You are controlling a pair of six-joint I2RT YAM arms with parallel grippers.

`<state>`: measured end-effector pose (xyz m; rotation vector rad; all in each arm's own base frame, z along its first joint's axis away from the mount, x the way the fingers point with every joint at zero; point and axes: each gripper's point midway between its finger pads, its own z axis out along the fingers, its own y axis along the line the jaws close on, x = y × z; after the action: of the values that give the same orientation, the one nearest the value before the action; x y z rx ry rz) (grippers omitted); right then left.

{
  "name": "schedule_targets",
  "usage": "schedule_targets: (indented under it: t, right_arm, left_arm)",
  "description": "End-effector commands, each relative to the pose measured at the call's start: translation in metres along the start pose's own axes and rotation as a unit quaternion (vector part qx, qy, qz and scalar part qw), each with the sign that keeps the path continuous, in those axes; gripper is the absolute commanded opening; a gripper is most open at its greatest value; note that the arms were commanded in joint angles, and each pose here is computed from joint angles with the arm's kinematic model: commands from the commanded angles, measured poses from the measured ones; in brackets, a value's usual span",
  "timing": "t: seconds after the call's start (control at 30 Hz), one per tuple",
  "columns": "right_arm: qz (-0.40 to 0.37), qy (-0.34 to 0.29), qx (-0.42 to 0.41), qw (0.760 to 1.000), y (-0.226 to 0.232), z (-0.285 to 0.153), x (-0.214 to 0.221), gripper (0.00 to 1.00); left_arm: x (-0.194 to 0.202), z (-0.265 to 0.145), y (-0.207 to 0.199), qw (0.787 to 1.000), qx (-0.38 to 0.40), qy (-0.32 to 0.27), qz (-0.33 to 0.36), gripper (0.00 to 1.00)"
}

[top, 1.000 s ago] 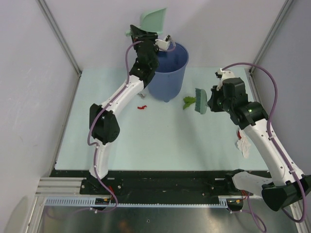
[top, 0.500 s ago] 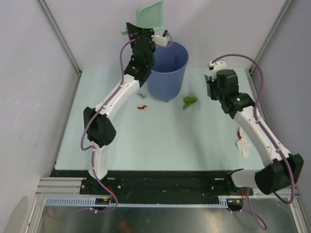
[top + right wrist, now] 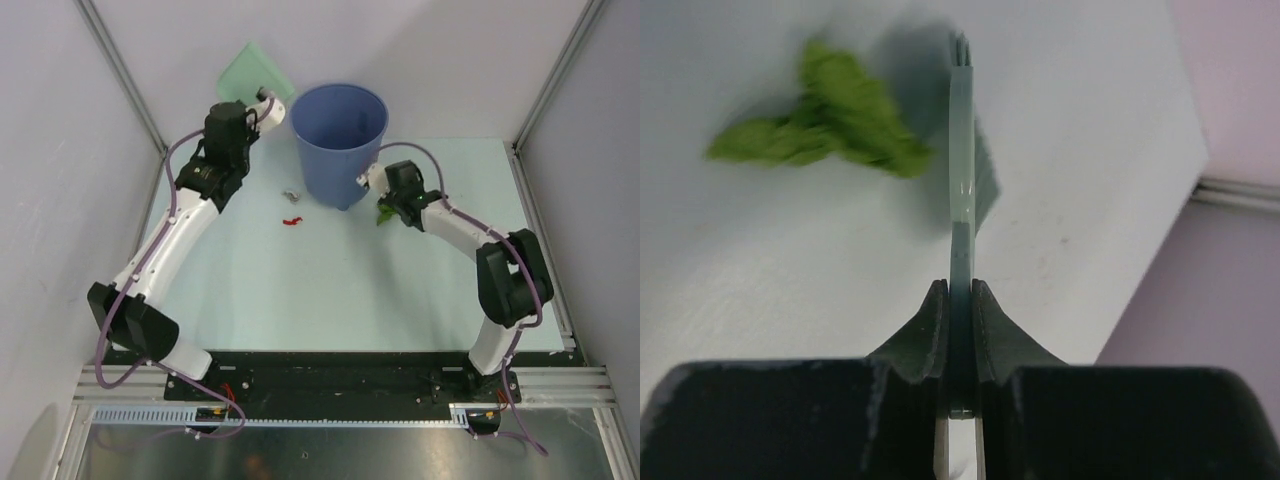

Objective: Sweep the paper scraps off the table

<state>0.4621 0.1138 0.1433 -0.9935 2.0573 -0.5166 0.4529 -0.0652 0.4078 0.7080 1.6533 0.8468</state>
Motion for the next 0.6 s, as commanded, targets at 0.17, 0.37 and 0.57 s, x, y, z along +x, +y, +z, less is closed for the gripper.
schedule_targets:
  t: [0.17, 0.37, 0.57]
  right_arm:
    - [-0.148, -0.054, -0.160, 0.974, 0.133, -0.062, 0.005, 0.00]
    - [-0.227, -0.088, -0.203, 0.948, 0.200, -0.146, -0.011, 0.00]
    - [-0.227, -0.201, -0.130, 0.944, 0.186, -0.207, -0.084, 0.00]
  left_arm:
    - [0.085, -0.010, -0.071, 0.979, 0.143, 0.047, -0.139, 0.00]
    - [0.126, -0.013, -0.093, 0.971, 0.171, 0.087, -0.145, 0.00]
    - [0.151, -0.016, -0.094, 0.965, 0.170, 0.109, -0.164, 0.00]
